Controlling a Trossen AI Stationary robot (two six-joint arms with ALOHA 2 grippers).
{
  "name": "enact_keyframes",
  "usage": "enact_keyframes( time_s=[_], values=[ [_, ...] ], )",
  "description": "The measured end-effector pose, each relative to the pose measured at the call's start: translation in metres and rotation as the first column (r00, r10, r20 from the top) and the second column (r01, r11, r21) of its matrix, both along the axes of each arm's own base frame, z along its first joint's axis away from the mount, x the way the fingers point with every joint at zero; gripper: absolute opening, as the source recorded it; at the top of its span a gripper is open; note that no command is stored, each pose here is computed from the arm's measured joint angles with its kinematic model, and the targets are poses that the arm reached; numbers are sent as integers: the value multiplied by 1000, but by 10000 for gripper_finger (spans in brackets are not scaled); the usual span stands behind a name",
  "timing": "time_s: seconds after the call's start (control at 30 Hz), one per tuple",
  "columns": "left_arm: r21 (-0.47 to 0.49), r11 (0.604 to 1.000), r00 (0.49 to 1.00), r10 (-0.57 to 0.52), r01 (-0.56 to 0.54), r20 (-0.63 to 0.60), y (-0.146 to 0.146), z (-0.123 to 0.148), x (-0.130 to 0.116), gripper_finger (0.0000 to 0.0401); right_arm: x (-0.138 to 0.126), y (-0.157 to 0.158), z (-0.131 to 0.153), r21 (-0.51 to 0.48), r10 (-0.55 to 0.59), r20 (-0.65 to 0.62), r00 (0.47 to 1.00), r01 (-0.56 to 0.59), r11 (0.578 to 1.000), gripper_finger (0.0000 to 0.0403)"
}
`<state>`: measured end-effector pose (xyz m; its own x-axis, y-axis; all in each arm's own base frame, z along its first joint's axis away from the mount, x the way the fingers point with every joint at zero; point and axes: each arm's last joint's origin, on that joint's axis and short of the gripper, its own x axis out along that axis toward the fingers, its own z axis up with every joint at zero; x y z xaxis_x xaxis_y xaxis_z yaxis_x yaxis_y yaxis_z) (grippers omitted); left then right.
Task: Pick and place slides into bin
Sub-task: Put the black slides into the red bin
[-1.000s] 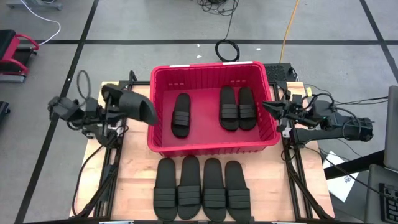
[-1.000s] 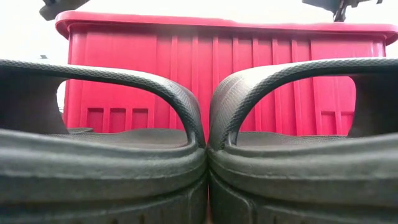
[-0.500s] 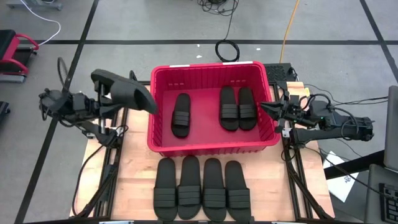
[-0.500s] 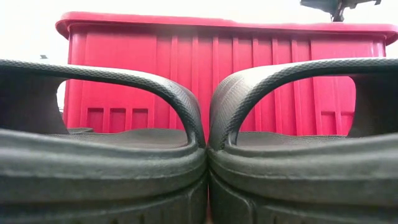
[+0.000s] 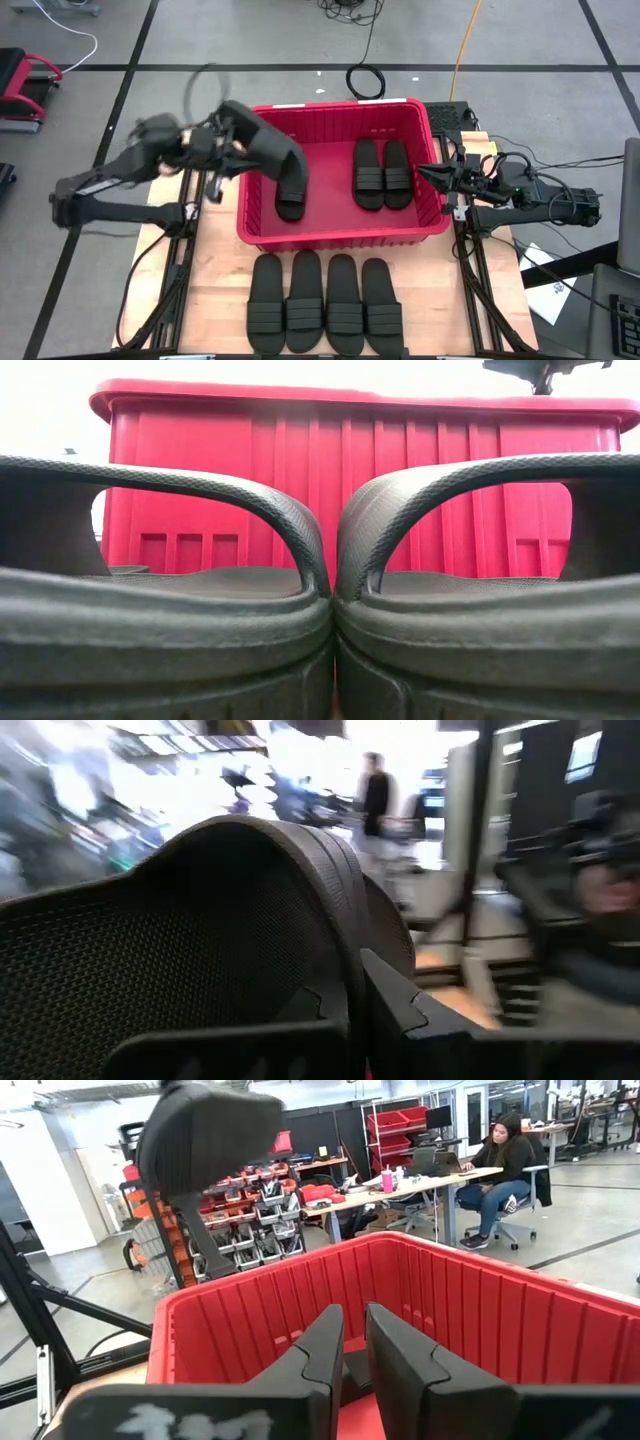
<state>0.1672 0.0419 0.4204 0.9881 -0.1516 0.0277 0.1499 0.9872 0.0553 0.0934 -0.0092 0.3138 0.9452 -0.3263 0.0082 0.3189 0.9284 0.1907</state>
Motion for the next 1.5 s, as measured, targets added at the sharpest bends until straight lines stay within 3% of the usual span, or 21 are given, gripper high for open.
enact_keyframes(
  time_s=[0.17, 0.4, 0.5, 0.67, 1.07, 1.2, 1.5],
  values=[
    [-211, 953, 958, -248, 215, -143, 44, -4, 28, 0, 0, 0, 0, 6, 1, 2, 1000, -1, 1000, 41],
    [-317, 880, 855, -441, 353, -271, 85, -11, 82, 0, 0, 1, 0, 8, 28, 2, 1000, -28, 1000, 41],
    [-337, 876, 826, -453, 344, -336, 98, -21, 104, 0, 0, 1, 0, 17, 28, 6, 1000, -28, 999, 41],
    [-290, 920, 790, -377, 262, -483, 117, -36, 131, 0, 0, 1, 0, 9, 27, 3, 1000, -27, 1000, 41],
    [-164, 942, 598, -315, 293, -737, 144, -74, 169, 0, 0, 1, -2, 8, 27, -18, 999, -26, 1000, 41],
    [-158, 936, 583, -322, 314, -746, 149, -84, 178, 0, 0, 1, -2, 8, 26, -17, 1000, -26, 1000, 41],
    [-250, 903, 520, -409, 349, -750, 142, -116, 202, 0, 0, 1, -2, 8, 27, -17, 1000, -26, 1000, 41]
  ],
)
